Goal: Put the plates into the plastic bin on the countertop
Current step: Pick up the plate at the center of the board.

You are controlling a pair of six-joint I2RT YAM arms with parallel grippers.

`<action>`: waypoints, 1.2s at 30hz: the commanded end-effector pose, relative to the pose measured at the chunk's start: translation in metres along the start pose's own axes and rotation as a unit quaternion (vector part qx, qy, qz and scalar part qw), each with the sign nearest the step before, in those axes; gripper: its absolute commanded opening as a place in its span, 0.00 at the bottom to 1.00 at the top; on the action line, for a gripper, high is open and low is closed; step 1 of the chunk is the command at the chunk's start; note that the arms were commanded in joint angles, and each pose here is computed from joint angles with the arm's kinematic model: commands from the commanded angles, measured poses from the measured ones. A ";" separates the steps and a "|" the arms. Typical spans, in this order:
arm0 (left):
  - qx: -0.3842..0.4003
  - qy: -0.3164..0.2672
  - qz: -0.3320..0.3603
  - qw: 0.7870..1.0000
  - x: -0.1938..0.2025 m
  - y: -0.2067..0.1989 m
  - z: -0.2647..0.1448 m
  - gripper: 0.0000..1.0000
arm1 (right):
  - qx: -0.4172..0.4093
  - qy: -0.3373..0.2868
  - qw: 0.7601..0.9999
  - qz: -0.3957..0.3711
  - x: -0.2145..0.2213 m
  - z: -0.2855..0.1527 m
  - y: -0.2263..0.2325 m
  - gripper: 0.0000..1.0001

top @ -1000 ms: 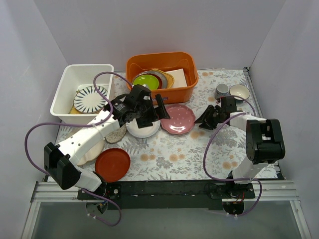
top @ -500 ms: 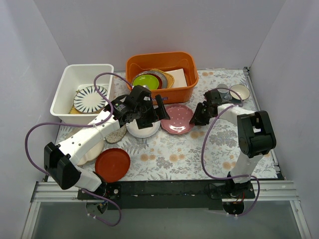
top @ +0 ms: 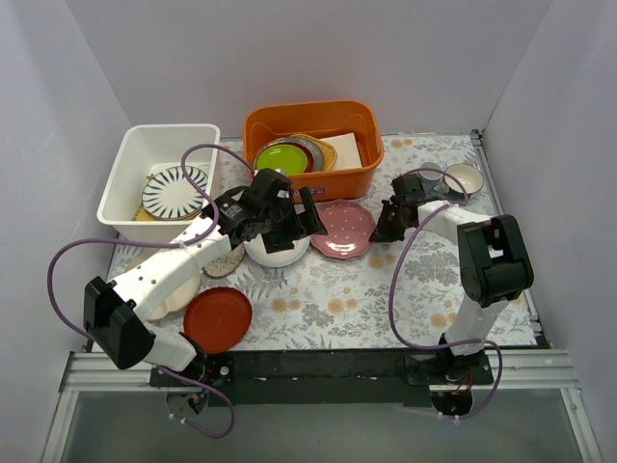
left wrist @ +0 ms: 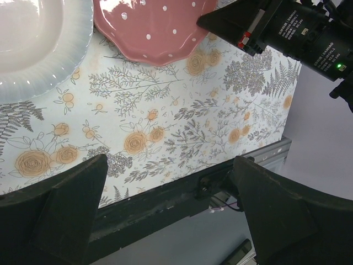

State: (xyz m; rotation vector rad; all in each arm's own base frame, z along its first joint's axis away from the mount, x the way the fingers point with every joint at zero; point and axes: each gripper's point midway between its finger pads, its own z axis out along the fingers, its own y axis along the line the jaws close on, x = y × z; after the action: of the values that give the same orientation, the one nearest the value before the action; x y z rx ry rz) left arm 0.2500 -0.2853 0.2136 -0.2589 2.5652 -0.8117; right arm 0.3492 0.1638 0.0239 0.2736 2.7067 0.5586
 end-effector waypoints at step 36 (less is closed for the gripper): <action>0.030 0.012 -0.001 0.999 0.007 -0.011 0.002 0.98 | -0.046 -0.055 0.997 -0.032 0.003 -0.124 -0.010 0.01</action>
State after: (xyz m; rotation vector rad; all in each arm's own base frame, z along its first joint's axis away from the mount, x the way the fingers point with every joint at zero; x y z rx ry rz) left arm 0.2450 -0.2882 0.2062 -0.2589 2.5766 -0.8462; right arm 0.2821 0.0986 0.0776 0.2355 2.7146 0.4596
